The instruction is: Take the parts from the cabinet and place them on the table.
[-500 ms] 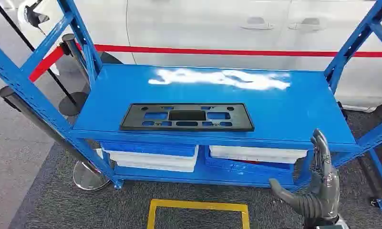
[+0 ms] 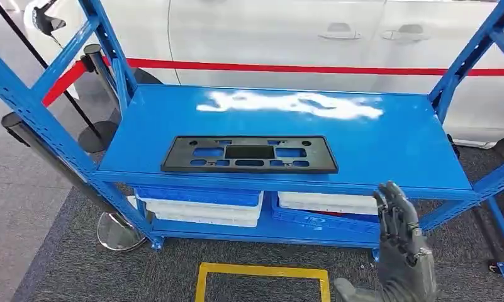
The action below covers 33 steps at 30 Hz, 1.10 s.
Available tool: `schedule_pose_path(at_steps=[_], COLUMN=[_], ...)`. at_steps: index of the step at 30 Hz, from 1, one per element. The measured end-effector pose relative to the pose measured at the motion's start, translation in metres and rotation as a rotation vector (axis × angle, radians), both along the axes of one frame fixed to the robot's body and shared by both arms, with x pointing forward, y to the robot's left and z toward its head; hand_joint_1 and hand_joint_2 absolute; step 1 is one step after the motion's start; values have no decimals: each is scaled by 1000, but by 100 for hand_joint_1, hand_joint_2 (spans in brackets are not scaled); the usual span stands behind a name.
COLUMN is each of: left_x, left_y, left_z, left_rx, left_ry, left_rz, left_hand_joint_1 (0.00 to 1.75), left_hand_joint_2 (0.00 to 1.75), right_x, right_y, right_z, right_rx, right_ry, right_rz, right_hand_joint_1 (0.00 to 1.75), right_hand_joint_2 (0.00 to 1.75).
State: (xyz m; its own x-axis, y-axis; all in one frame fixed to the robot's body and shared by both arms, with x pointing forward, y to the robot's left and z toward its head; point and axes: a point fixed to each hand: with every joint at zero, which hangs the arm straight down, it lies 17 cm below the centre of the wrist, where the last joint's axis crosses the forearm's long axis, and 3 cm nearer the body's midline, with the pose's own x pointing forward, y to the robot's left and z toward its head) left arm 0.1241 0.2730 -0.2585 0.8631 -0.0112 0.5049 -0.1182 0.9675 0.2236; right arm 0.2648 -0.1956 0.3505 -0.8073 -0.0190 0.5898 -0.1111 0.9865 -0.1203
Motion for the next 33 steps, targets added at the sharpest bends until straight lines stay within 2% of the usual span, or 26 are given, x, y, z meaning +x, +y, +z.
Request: schedule_pose_path(at_steps=[11,24,33], left_x=[1,3,6], left_y=[-11,-17,-21], left_z=[0,0,1], left_rx=[-13,-19,-16], left_ry=[1,1,-1], left_rz=[-25,-83,-138], left_hand_joint_1=[0,0,0], left_hand_joint_2=[0,0,0], right_x=[12,53,77], right_y=[37,72,94], right_z=[-32,-87,-102], right_rx=[-271,-565,-720], right_ry=[-1,17,-46], right_rz=[-154,-355,-499], right_hand_joint_1=[0,0,0], right_hand_joint_2=[175,175,175])
